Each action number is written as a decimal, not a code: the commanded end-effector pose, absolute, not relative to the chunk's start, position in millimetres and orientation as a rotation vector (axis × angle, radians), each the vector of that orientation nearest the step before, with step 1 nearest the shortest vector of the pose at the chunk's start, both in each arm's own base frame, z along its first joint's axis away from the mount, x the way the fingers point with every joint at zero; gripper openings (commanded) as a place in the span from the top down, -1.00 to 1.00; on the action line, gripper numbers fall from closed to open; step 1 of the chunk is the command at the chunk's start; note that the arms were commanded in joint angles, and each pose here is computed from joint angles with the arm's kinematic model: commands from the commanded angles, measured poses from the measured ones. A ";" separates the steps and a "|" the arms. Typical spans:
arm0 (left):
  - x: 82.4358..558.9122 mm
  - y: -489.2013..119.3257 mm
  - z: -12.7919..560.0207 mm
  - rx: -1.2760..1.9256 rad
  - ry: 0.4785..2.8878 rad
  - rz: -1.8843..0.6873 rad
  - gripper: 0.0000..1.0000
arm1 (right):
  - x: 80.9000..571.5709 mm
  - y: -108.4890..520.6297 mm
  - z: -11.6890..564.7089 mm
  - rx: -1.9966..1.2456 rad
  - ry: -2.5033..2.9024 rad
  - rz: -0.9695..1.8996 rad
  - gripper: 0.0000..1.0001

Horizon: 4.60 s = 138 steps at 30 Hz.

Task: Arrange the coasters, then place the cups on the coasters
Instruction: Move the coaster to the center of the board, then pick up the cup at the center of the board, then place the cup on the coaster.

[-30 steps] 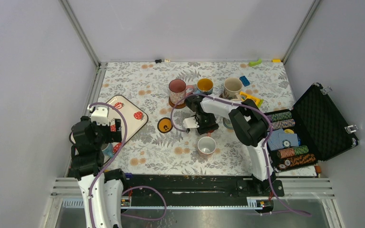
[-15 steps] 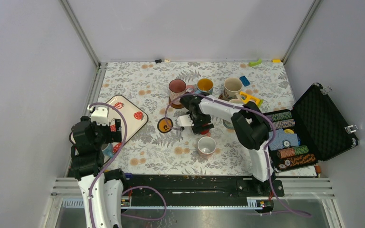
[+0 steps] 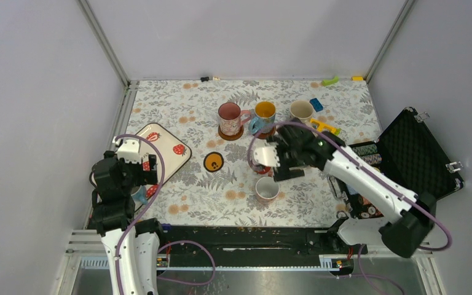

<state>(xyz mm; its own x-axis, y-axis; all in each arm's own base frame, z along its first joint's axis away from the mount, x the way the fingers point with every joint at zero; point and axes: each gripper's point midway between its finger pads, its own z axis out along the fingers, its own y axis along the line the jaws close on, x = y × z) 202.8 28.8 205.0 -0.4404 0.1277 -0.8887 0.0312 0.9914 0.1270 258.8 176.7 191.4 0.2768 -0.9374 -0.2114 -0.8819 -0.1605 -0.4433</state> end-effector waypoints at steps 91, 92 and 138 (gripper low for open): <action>200.1 41.8 221.9 0.063 1.944 0.165 -0.97 | 204.2 273.2 119.5 -1.555 1.804 0.594 1.00; 199.9 41.4 221.6 0.065 1.943 0.164 -0.97 | 203.6 271.3 111.7 -1.573 1.829 0.588 1.00; 199.1 44.1 222.3 0.052 1.940 0.173 -0.97 | 202.1 255.7 127.1 -1.719 1.876 0.491 1.00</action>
